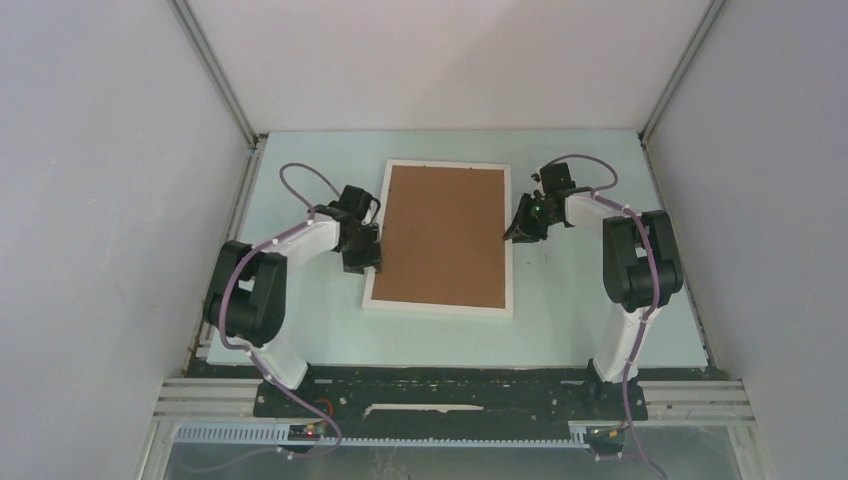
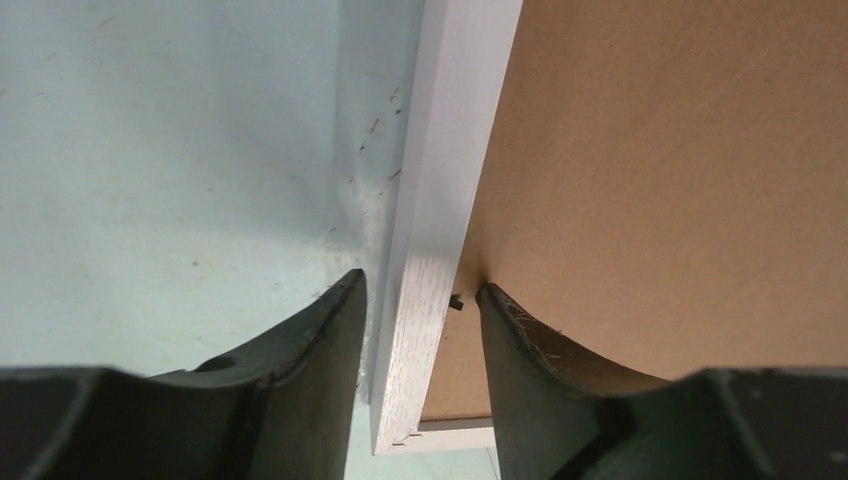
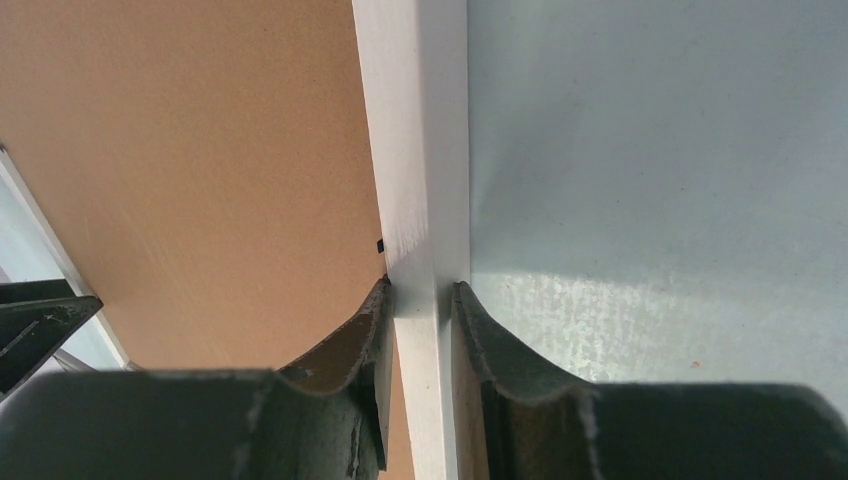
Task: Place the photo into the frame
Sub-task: Install the photo frame at the center of the board.
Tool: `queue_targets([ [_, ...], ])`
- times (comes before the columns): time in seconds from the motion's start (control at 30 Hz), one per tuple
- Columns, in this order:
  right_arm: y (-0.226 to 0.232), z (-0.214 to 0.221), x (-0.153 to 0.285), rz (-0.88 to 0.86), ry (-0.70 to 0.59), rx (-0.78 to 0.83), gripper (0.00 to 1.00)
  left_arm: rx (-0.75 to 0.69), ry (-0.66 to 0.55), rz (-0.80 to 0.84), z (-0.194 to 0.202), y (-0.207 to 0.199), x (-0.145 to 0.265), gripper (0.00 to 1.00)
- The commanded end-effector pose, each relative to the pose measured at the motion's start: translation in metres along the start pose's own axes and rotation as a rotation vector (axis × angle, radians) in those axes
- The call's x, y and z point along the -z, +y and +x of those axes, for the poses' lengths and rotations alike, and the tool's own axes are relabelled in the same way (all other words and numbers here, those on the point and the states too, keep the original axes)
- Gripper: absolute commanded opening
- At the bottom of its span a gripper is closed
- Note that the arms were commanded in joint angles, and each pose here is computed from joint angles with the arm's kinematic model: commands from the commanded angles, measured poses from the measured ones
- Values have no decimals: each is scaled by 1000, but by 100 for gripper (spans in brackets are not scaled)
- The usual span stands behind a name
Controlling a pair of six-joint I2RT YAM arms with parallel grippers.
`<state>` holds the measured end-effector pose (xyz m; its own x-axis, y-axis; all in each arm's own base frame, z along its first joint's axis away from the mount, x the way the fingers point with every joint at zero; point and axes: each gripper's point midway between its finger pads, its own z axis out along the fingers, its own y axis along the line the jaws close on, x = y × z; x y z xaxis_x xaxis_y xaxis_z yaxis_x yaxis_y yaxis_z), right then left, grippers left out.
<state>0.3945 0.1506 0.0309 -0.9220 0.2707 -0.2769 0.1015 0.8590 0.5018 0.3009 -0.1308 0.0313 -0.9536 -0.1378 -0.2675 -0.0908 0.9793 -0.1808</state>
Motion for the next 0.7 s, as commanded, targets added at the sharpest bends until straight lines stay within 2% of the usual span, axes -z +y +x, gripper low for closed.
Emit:
queue_targets([
  [0.0,30,4,5,-95,11,23,20,-12,-99,-62,-15,7,30,54],
  [0.1,31,4,5,-94,20,18,23,-23,-147,-9,-26,-3,56,60],
  [0.27,27,6,2,-89,38,-32,24,60,-177,93,-9,-10,77,70],
  [0.37,22,7,0,-67,29,-68,18,242,-211,103,18,2,79,82],
  [0.47,18,4,0,-74,-12,-157,2,489,-211,247,49,-7,75,82],
  [0.57,18,0,3,-102,-86,-271,0,701,-237,384,67,-16,73,80],
  [0.67,16,-4,9,-149,-213,-425,0,785,-247,438,72,-23,72,84],
])
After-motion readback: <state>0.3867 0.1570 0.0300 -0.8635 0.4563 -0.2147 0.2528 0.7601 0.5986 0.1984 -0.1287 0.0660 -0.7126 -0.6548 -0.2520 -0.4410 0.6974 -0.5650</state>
